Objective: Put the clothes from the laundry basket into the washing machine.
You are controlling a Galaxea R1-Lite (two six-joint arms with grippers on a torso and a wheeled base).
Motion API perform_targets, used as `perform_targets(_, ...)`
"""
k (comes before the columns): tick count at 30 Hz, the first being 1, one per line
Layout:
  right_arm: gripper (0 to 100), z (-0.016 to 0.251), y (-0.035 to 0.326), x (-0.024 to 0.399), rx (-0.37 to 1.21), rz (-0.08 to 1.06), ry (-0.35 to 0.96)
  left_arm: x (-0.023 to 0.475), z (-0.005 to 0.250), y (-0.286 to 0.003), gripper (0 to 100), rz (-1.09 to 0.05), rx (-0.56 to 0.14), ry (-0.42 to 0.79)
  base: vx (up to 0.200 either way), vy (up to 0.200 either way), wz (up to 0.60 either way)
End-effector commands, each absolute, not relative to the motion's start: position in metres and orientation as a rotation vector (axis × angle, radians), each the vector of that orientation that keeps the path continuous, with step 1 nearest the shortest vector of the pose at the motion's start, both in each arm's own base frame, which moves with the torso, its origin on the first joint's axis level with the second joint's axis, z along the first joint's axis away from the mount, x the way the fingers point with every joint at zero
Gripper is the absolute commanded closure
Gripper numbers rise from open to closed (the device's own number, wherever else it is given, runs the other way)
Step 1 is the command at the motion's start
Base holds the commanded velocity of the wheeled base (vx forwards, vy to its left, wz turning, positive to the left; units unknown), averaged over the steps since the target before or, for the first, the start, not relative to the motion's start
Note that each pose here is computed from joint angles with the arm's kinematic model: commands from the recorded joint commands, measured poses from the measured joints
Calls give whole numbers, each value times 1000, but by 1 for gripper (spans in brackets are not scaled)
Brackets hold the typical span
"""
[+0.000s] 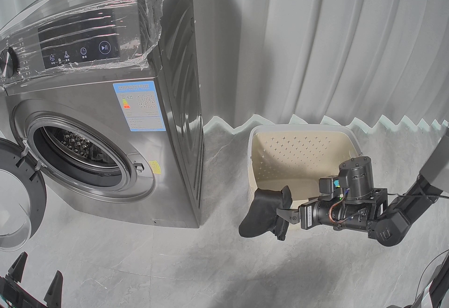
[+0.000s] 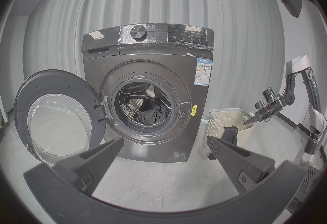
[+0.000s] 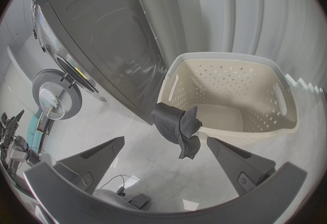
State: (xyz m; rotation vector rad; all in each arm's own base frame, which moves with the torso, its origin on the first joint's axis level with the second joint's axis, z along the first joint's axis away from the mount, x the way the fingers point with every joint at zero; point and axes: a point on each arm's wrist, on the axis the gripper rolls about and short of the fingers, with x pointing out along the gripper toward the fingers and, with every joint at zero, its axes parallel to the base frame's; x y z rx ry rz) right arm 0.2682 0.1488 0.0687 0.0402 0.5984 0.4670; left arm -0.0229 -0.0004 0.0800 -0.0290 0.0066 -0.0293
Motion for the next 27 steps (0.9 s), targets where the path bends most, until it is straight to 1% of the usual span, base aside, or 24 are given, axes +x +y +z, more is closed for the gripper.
perform_targets(1, 0, 47, 156, 286, 28, 459, 623, -23, 75, 0, 0, -29, -29, 7, 0, 0, 0)
perform_targets(4, 0, 43, 159, 293, 25, 459, 619, -23, 75, 0, 0, -29, -29, 7, 0, 0, 0)
perform_targets(11, 0, 25, 163, 304, -7, 460, 642, -23, 76, 0, 0, -29, -29, 5, 0, 0, 0)
perform_targets(14, 0, 22, 165, 308, -6, 460, 638, -23, 76, 0, 0, -29, -29, 5, 0, 0, 0)
perform_targets(15, 0, 17, 167, 311, -7, 460, 639, -23, 76, 0, 0, -29, -29, 5, 0, 0, 0)
perform_targets(20, 0, 8, 168, 323, -11, 457, 613, -23, 76, 0, 0, -29, -28, 5, 0, 0, 0)
perform_targets(27, 0, 2, 164, 332, -10, 441, 607, -23, 76, 0, 0, -29, -29, 5, 0, 0, 0)
